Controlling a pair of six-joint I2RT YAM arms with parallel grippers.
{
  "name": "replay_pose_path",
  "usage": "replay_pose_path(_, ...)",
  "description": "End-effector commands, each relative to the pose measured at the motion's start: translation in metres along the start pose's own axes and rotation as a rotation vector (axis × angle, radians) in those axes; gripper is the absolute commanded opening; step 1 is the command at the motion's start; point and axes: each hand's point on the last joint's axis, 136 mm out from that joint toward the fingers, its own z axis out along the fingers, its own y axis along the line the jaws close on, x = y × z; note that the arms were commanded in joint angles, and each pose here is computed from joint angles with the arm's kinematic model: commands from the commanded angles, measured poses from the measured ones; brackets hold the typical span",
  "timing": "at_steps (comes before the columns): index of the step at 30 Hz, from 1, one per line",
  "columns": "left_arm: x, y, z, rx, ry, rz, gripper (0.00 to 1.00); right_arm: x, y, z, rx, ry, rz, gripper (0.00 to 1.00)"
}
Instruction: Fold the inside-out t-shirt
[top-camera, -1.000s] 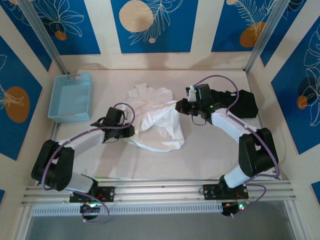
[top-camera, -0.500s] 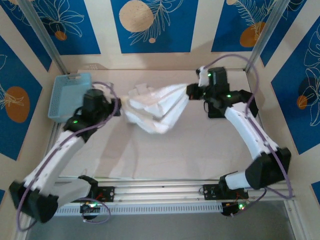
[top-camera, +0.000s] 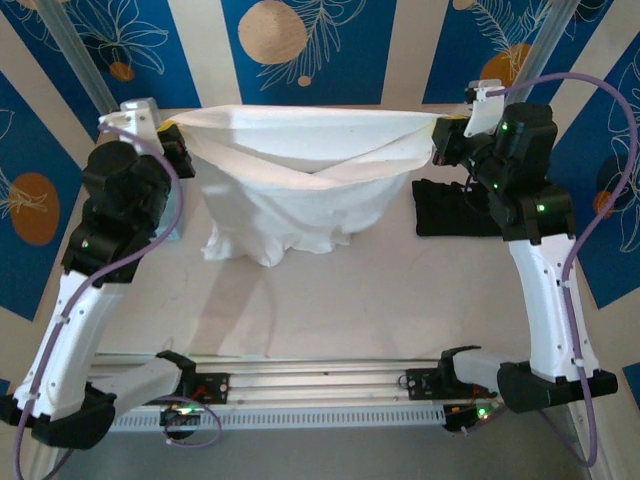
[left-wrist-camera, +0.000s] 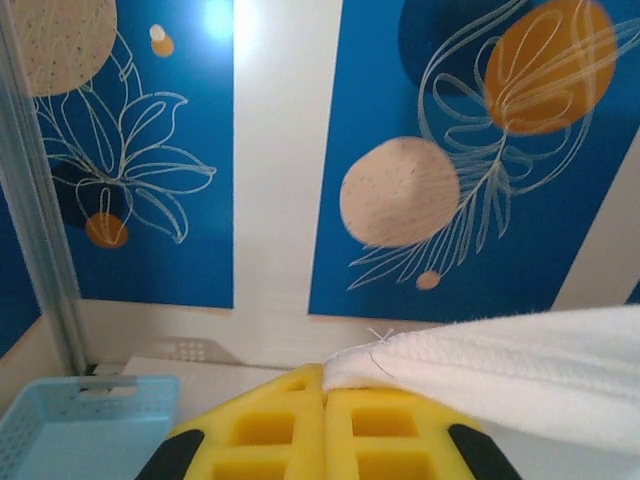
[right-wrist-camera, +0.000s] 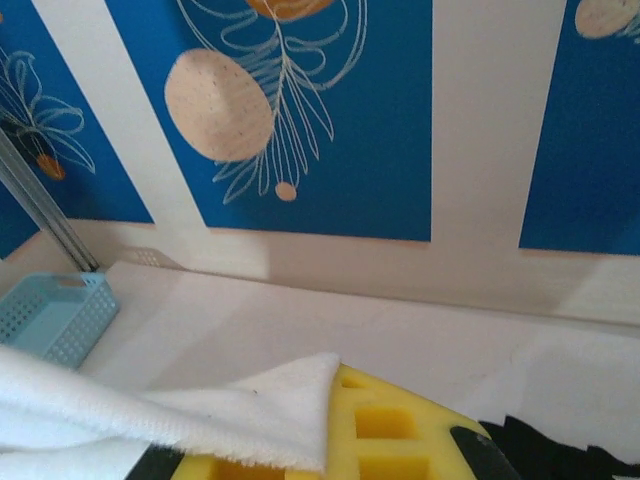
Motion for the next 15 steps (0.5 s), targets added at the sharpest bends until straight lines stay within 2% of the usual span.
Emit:
replay_pose_path(1,-0.038,0.018,-0.017,-0.078,-0.078,0.036,0.00,-0.024,-0.003,-0.026,0.038,-0.057,-0.032,0.00)
replay_pose_path(5,-0.060,0.020,-0.026,-0.079,-0.117,0.044,0.00,-0.046,0.013,-0.053,-0.021,-0.127,-0.026,0.00)
replay_pose_path(8,-0.058,0.023,-0.027,-0.098,-0.098,0.069,0.00,-0.051,0.023,-0.071,-0.065,-0.161,-0.009,0.00)
replay_pose_path(12,-0.006,0.026,0.000,-0.145,0.051,0.134,0.00,-0.031,0.024,-0.066,-0.084,-0.138,0.026,0.00)
replay_pose_path(15,0.045,0.029,0.044,-0.169,0.183,0.158,0.00,-0.006,0.010,-0.032,-0.049,-0.082,0.044,0.00)
